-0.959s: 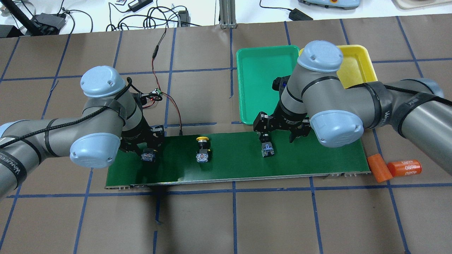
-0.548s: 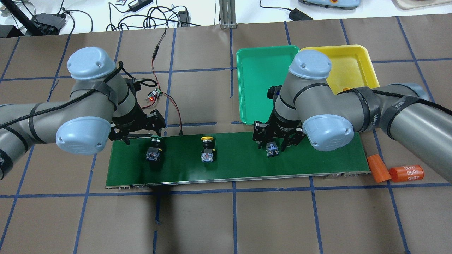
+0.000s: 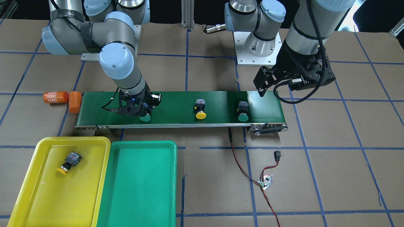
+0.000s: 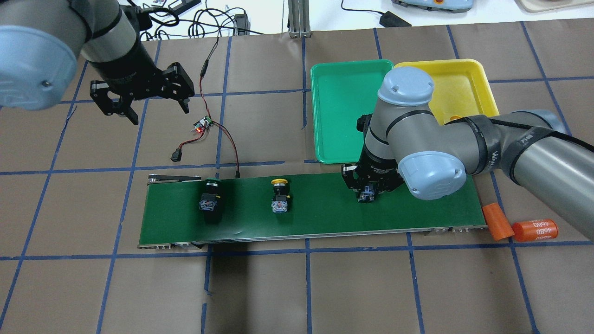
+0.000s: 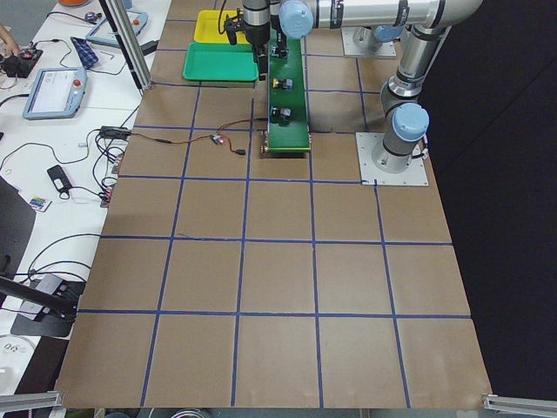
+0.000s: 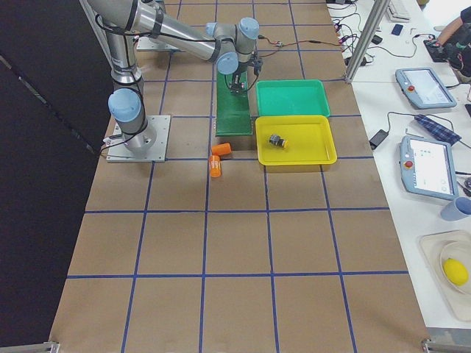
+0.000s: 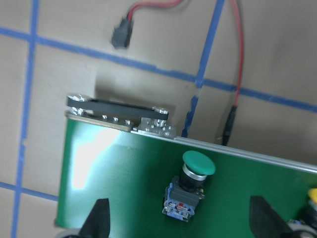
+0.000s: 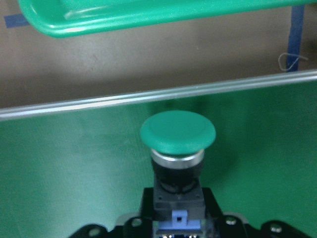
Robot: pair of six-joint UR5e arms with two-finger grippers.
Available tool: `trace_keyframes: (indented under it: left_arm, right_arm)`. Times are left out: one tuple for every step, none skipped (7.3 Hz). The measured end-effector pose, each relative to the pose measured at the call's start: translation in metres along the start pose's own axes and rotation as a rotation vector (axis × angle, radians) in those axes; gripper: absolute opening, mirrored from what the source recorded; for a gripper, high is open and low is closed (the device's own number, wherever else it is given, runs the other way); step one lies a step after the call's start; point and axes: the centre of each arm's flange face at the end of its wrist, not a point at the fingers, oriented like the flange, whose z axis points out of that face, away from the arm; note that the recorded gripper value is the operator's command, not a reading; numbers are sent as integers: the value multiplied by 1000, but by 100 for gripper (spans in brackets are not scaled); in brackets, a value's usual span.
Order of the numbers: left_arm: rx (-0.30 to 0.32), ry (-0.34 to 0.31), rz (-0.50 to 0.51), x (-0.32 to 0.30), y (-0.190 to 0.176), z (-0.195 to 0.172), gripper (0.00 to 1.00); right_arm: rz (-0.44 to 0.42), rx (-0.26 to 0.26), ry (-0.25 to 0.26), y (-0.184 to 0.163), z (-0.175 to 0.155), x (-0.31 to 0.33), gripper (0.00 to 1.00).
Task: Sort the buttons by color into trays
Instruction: 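Carry the green button toward the green tray with the right gripper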
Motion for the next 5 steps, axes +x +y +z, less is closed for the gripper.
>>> trace_keyframes:
  left_arm:
    - [4,2,6,-2,-1,-16,100]
    - [-3,-1,12,-4,-2,-22,100]
    - [-8,-7,26,-7,-4,-24,100]
    - [-5,-12,46,-10,-6,-27,100]
    - [5,-13,59,-12,-11,-29,100]
  right_arm:
    - [1,52,-5,-10,-21,0,0]
    - [-6,127,0,-29,-40,-2,0]
    - [-11,207,22,-59,-50,-4,2]
    - [-10,266,39,-93,-45,-6,75]
    - [-7,310,44,-121,-34,-8,100]
